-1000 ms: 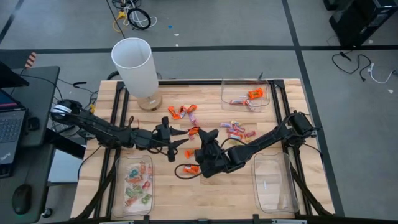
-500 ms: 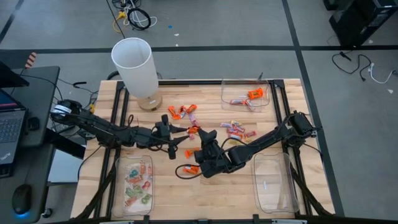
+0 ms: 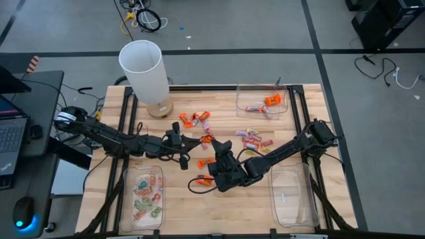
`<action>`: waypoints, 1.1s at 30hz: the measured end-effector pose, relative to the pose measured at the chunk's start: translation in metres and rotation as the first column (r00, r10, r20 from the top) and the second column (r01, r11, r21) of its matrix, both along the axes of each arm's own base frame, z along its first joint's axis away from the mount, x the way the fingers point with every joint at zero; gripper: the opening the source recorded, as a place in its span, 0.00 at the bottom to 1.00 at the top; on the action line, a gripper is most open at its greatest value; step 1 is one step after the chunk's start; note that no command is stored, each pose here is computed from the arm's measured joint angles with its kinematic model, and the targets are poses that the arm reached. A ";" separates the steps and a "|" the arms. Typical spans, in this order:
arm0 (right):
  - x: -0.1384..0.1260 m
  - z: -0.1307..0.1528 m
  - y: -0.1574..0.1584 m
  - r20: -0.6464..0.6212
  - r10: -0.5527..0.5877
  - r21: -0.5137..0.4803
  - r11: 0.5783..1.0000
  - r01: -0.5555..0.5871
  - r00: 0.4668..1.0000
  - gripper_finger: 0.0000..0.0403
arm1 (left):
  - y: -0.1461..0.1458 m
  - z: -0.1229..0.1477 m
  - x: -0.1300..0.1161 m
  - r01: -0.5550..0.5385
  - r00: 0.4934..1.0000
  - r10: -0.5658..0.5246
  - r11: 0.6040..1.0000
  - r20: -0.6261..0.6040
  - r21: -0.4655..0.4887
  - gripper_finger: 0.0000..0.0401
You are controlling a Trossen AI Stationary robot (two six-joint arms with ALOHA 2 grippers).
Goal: Sort candy
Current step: Put the large orange chocolate bar into the top right transparent bin
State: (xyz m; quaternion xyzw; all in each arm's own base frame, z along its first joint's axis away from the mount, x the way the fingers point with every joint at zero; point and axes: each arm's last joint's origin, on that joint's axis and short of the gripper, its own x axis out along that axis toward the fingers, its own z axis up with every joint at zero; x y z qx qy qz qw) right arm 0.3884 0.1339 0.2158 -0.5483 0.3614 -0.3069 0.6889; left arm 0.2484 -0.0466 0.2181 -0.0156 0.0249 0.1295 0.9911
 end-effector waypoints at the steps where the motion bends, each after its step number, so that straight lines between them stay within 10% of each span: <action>1: 0.000 0.000 0.000 0.002 -0.003 -0.002 1.000 0.003 1.000 0.00 | 0.000 0.000 0.000 0.001 1.000 -0.001 1.000 -0.003 0.001 0.03; 21: -0.004 -0.005 -0.003 0.296 -0.111 0.250 0.968 0.035 0.949 0.10 | 0.004 0.000 -0.003 -0.227 0.972 0.234 0.963 -0.033 0.142 0.00; 33: -0.035 -0.032 -0.015 0.258 -0.408 0.664 0.733 0.146 0.876 0.03 | -0.008 -0.011 -0.005 -0.048 0.988 0.067 0.990 -0.138 0.132 0.00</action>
